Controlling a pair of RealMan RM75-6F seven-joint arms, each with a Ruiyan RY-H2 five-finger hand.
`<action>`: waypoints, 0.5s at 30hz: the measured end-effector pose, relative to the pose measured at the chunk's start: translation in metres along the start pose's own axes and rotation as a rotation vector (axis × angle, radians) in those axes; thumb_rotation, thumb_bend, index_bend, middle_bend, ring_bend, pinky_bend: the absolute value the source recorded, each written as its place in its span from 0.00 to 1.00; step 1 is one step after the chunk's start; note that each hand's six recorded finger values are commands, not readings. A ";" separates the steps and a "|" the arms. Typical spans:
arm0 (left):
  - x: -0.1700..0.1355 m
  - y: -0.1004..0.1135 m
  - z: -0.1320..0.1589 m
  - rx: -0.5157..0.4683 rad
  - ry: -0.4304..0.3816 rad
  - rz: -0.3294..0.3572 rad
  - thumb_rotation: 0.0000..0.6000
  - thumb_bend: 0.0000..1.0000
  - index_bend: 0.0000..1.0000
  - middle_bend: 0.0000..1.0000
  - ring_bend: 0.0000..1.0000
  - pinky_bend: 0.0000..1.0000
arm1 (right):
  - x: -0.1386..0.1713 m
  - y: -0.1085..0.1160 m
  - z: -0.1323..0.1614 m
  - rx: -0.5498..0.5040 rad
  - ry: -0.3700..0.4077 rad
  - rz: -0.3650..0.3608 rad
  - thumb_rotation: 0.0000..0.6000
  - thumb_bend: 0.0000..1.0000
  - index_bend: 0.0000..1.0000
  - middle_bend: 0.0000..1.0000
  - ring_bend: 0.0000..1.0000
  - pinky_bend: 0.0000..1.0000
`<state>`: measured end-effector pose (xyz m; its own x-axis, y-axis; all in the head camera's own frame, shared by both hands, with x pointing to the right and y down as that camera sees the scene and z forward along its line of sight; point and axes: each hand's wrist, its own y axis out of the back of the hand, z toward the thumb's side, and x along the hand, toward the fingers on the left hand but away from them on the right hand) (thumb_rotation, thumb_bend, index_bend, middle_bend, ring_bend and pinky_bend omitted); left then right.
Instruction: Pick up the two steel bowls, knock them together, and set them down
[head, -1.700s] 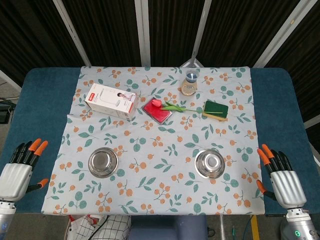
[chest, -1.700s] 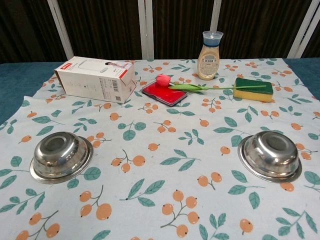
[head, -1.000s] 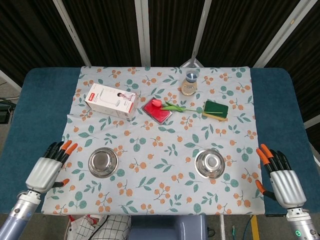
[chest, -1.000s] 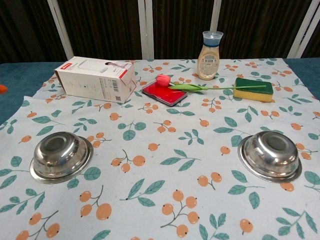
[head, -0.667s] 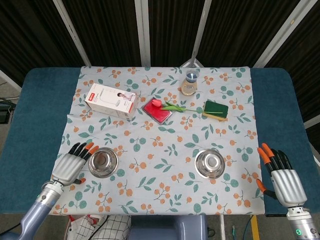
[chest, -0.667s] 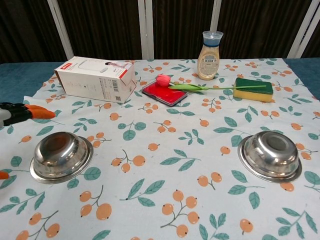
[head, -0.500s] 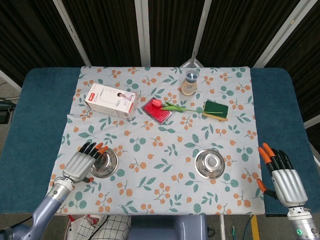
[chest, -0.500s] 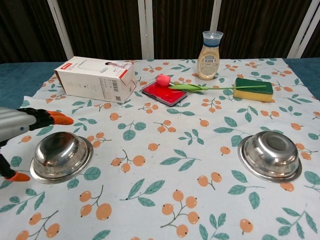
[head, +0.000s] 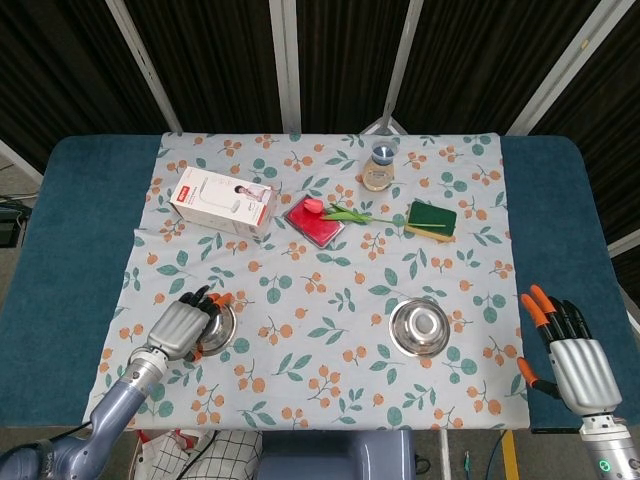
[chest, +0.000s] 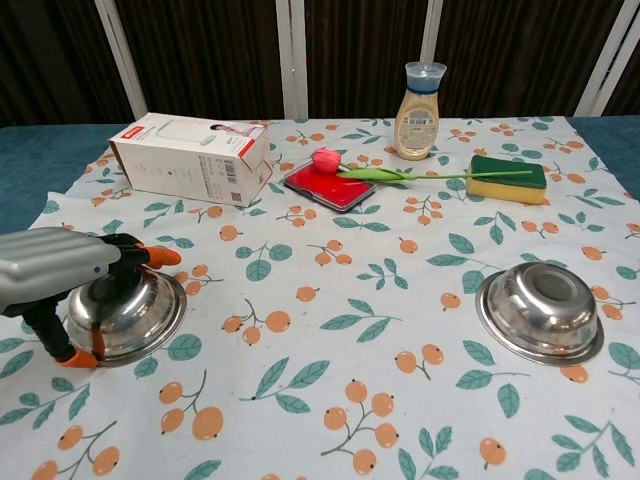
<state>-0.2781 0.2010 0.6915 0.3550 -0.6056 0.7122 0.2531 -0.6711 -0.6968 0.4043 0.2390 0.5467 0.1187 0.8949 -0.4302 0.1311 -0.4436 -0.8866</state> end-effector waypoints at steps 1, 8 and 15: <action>0.000 -0.001 0.001 0.004 0.002 -0.003 1.00 0.32 0.28 0.40 0.31 0.54 | 0.000 0.000 0.000 -0.002 0.001 0.001 1.00 0.37 0.00 0.00 0.00 0.05; 0.001 -0.001 0.004 0.010 0.011 0.000 1.00 0.40 0.44 0.57 0.46 0.72 | 0.000 0.000 0.000 -0.005 0.000 0.005 1.00 0.37 0.00 0.00 0.00 0.05; -0.004 0.016 0.008 -0.017 -0.006 0.090 1.00 0.45 0.45 0.59 0.48 0.74 | -0.002 -0.002 0.002 0.000 0.013 0.011 1.00 0.38 0.00 0.00 0.00 0.05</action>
<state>-0.2678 0.1958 0.6766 0.3806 -0.6613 0.6464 0.2043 -0.6216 -0.7562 0.4017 0.2384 0.5490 0.1329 0.8891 -0.4380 0.1297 -0.4537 -0.8817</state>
